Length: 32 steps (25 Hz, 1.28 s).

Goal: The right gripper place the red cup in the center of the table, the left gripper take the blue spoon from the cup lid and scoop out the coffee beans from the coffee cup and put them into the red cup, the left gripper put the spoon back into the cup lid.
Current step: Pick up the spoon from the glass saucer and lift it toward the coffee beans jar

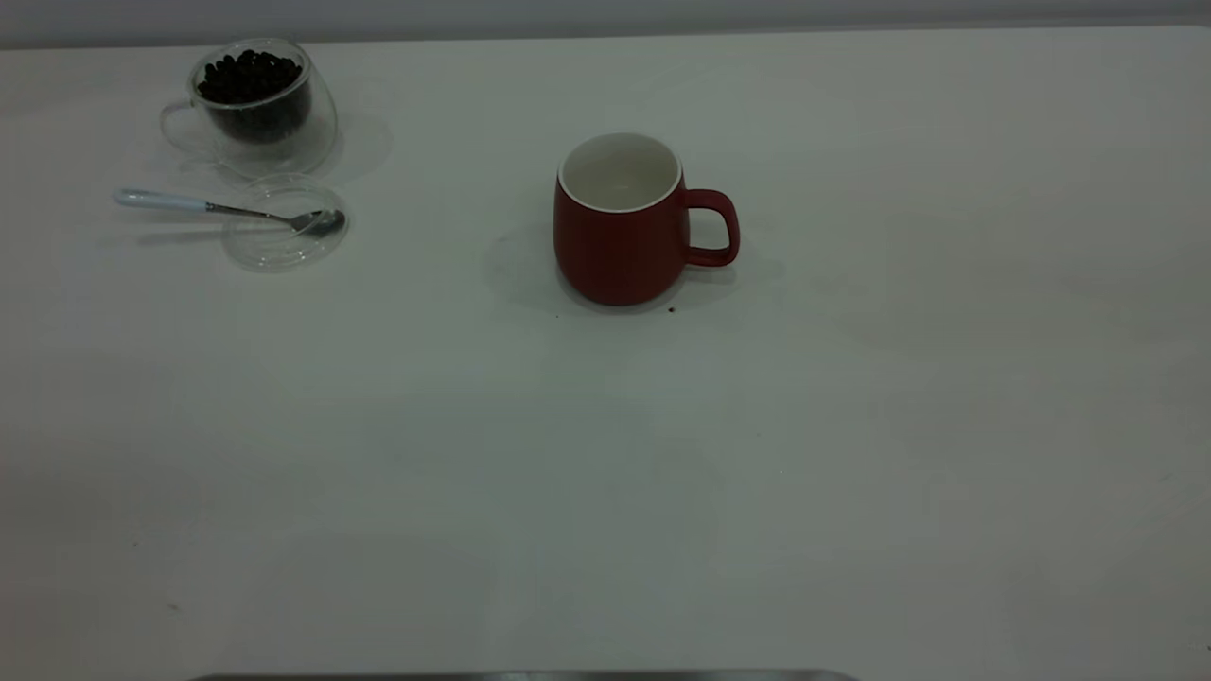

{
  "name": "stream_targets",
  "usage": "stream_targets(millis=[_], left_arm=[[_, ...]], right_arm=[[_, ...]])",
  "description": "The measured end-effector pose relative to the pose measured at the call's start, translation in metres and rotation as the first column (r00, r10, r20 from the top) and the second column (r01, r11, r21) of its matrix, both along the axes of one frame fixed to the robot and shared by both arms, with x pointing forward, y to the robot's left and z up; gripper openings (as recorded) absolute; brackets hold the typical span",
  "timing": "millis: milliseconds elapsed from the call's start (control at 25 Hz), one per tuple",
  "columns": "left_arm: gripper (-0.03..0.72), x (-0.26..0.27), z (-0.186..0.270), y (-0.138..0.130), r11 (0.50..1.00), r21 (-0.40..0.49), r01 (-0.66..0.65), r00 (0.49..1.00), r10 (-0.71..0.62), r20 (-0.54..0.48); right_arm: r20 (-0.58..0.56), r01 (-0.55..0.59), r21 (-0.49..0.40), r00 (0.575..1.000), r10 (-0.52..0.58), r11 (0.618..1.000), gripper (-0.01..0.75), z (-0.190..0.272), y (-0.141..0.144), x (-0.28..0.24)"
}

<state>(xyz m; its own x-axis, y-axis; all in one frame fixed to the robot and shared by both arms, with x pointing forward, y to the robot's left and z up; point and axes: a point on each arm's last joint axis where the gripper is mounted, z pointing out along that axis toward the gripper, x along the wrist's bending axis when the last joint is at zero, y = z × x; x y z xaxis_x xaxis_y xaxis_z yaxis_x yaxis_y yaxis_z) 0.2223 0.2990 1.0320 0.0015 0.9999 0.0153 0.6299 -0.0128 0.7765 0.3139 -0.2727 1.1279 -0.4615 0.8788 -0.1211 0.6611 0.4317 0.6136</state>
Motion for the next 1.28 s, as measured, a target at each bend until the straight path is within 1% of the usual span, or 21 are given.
stream_targets(millis=[80, 240, 320, 440, 520, 640, 1000, 1280], left_arm=[[0.518, 0.0, 0.0, 0.0, 1.0, 0.0, 0.0, 1.0, 0.0, 0.0], [0.518, 0.0, 0.0, 0.0, 1.0, 0.0, 0.0, 1.0, 0.0, 0.0], [0.518, 0.0, 0.0, 0.0, 1.0, 0.0, 0.0, 1.0, 0.0, 0.0], [0.518, 0.0, 0.0, 0.0, 1.0, 0.0, 0.0, 1.0, 0.0, 0.0], [0.518, 0.0, 0.0, 0.0, 1.0, 0.0, 0.0, 1.0, 0.0, 0.0], [0.518, 0.0, 0.0, 0.0, 1.0, 0.0, 0.0, 1.0, 0.0, 0.0], [0.518, 0.0, 0.0, 0.0, 1.0, -0.001, -0.001, 1.0, 0.001, 0.0], [0.518, 0.0, 0.0, 0.0, 1.0, -0.001, -0.001, 1.0, 0.001, 0.0]], right_arm=[[0.006, 0.068, 0.022, 0.998, -0.068, 0.997, 0.59, -0.016, -0.008, -0.016], [0.08, 0.18, 0.067, 0.979, -0.185, 0.981, 0.59, -0.042, -0.019, -0.05], [0.136, 0.228, 0.107, 0.961, -0.241, 0.968, 0.59, -0.053, -0.022, -0.062], [0.179, 0.294, 0.154, 0.93, -0.32, 0.943, 0.59, -0.07, -0.023, -0.072], [0.194, 0.318, 0.172, 0.917, -0.349, 0.932, 0.59, -0.08, -0.023, -0.074], [0.211, 0.325, 0.184, 0.909, -0.36, 0.928, 0.59, -0.088, -0.023, -0.074], [0.27, 0.337, 0.207, 0.883, -0.385, 0.918, 0.59, -0.09, -0.023, -0.082], [0.274, 0.332, 0.2, 0.884, -0.378, 0.922, 0.59, -0.09, -0.023, -0.082]])
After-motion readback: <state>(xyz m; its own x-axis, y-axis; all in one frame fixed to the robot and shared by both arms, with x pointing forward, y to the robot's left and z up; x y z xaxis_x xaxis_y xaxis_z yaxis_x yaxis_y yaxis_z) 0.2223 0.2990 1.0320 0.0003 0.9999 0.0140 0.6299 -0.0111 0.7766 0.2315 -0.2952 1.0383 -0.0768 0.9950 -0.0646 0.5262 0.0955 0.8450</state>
